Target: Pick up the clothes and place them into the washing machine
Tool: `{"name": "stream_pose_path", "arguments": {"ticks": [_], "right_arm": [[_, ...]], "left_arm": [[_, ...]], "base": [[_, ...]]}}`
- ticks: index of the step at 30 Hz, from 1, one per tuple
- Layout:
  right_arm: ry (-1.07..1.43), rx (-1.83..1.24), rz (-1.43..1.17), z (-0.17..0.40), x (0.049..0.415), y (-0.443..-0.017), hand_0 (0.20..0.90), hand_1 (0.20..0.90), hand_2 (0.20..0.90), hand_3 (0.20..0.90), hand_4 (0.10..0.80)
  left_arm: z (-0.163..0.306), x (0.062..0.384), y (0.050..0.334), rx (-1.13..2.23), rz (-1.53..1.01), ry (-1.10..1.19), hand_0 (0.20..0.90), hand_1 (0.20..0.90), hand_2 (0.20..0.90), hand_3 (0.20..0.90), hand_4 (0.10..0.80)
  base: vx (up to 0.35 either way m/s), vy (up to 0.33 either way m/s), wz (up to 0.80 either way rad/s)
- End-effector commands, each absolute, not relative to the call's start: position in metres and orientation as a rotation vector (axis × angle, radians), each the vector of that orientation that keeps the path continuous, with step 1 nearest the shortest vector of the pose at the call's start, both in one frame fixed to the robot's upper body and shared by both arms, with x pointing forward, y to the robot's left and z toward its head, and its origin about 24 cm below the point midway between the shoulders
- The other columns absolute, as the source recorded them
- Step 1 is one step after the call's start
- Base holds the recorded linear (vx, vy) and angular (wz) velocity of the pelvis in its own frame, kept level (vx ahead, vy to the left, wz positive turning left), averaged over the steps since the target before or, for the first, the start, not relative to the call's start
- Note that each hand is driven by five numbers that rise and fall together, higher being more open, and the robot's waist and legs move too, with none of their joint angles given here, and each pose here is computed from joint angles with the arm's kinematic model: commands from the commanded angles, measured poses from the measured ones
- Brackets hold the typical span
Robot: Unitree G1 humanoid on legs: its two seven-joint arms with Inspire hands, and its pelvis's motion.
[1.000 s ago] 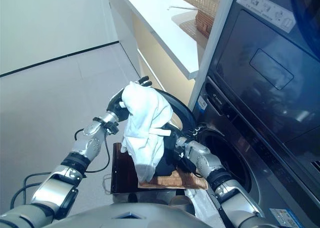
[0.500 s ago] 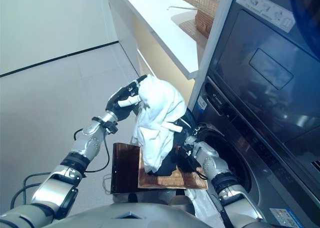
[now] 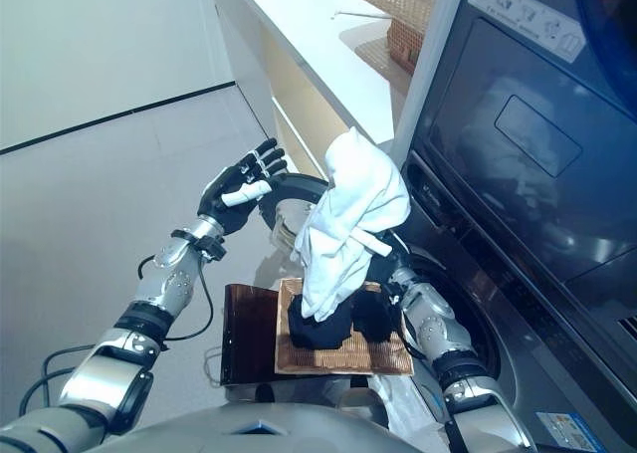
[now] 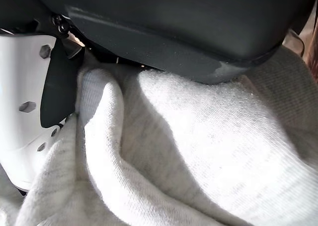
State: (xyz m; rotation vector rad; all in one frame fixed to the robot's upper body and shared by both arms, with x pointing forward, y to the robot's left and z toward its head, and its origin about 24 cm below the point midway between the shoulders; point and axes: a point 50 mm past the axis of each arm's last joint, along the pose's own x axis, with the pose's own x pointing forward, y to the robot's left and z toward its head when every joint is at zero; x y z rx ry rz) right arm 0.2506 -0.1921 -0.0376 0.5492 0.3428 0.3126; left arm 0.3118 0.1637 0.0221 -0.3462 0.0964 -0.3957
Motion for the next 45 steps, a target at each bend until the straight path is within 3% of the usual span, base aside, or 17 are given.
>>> {"name": "stream_pose_path", "arguments": {"ticks": [1,11,20,25,32,45], "right_arm": [[-0.018,0.557,0.3,0.019,0.281,-0.201,0.2,0.2,0.2,0.2,0.3],[0.155,0.237,0.198,-0.016,0.251,-0.21,0.2,0.2,0.2,0.2,0.3],[0.26,0.296,0.145,-0.044,0.229,-0.197,0.2,0.2,0.2,0.2,0.3],[0.345,0.267,0.149,-0.06,0.218,-0.193,0.2,0.2,0.2,0.2,0.3],[0.465,0.448,-0.05,-0.09,0.202,-0.195,0.2,0.2,0.2,0.2,0.3],[0.477,0.659,-0.32,-0.104,0.202,-0.208,0.2,0.2,0.2,0.2,0.3]], "left_arm": [[0.069,0.333,0.191,-0.309,-0.299,-0.157,0.9,0.9,0.9,0.9,0.8],[0.06,0.317,0.235,-0.156,0.083,-0.18,0.9,0.9,0.9,0.9,0.8],[0.059,0.294,0.247,-0.249,0.302,-0.258,0.9,0.9,0.9,0.9,0.8],[0.064,0.287,0.251,-0.287,0.348,-0.302,0.9,0.9,0.9,0.9,0.8],[0.062,0.274,0.251,-0.367,0.396,-0.318,0.9,0.9,0.9,0.9,0.8],[0.066,0.27,0.251,-0.453,0.388,-0.354,0.9,0.9,0.9,0.9,0.8]], "base": [[0.0,0.0,0.0],[-0.005,0.001,-0.01],[-0.005,0.002,-0.02],[0.0,0.0,0.0],[0.0,0.0,0.0],[-0.063,0.007,0.03]]}}
